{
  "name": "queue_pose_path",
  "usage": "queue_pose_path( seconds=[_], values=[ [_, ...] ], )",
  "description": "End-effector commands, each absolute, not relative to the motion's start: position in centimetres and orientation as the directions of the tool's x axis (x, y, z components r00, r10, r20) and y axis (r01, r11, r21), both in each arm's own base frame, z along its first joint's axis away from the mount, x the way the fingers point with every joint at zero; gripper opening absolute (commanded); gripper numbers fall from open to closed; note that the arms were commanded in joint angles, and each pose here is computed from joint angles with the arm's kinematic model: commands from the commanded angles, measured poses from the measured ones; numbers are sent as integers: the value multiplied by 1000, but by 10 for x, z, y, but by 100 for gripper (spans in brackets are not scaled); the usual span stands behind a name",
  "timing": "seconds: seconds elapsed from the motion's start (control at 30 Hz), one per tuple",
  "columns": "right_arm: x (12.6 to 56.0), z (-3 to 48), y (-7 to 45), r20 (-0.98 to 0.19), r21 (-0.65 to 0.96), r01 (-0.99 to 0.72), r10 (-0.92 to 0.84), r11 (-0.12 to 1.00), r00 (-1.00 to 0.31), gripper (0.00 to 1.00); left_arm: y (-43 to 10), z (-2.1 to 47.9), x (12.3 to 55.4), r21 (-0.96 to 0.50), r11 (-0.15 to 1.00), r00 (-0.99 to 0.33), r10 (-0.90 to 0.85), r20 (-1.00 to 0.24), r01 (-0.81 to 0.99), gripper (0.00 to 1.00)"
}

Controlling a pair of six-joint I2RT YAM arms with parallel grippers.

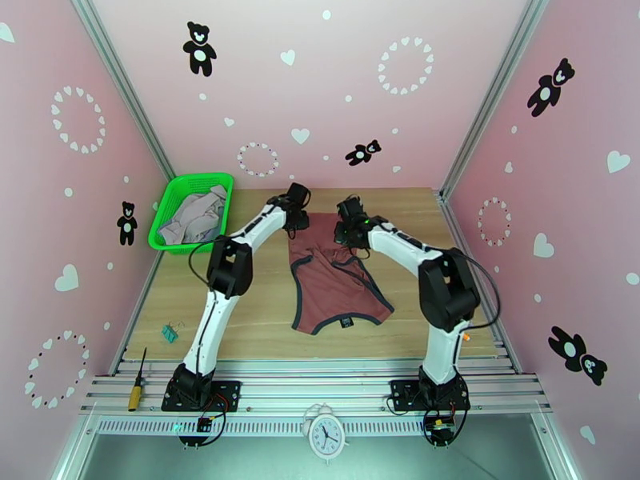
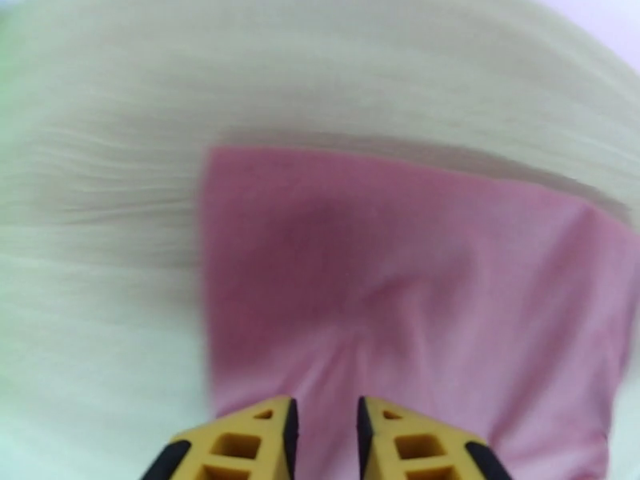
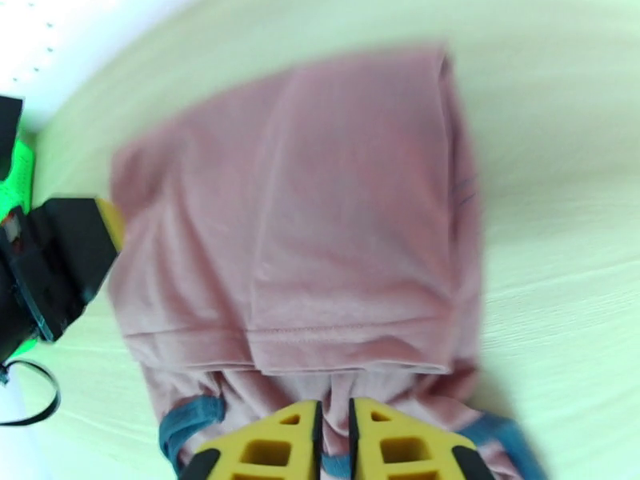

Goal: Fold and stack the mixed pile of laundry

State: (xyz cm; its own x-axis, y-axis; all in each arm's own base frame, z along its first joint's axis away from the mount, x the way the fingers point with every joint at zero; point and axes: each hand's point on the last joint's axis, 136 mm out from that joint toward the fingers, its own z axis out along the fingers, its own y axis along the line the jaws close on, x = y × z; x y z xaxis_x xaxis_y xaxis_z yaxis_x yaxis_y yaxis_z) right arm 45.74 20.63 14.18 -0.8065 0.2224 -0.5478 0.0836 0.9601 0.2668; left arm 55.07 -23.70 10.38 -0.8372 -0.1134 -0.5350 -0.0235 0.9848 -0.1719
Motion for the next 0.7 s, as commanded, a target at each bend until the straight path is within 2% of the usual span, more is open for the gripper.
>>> queue_pose_path(
  seconds=[0.0, 0.1, 0.27, 0.47, 0.6, 0.67],
  values=[
    [470, 146, 187, -509, 220, 6, 120, 976, -852, 17, -225, 168, 545, -174, 985, -768, -111, -630, 1, 29],
    [494, 118, 190, -436, 249, -18, 96, 968, -895, 14, -227, 178, 523, -192, 981, -765, -112, -634, 16, 30],
    [528, 69, 196, -340, 301, 11, 119, 953, -933, 10, -228, 195, 474, -184, 982, -755, -88, -650, 43, 40],
    [551, 32, 192, -280, 294, 55, 141, 954, -950, 10, -217, 204, 410, -161, 985, -766, -53, -640, 67, 50],
    [559, 15, 176, -262, 249, 94, 160, 964, -952, 10, -211, 196, 364, -163, 983, -795, -31, -605, 86, 60],
    [564, 9, 166, -255, 238, 122, 184, 964, -949, 10, -207, 187, 341, -165, 982, -822, -23, -570, 87, 62]
  ],
)
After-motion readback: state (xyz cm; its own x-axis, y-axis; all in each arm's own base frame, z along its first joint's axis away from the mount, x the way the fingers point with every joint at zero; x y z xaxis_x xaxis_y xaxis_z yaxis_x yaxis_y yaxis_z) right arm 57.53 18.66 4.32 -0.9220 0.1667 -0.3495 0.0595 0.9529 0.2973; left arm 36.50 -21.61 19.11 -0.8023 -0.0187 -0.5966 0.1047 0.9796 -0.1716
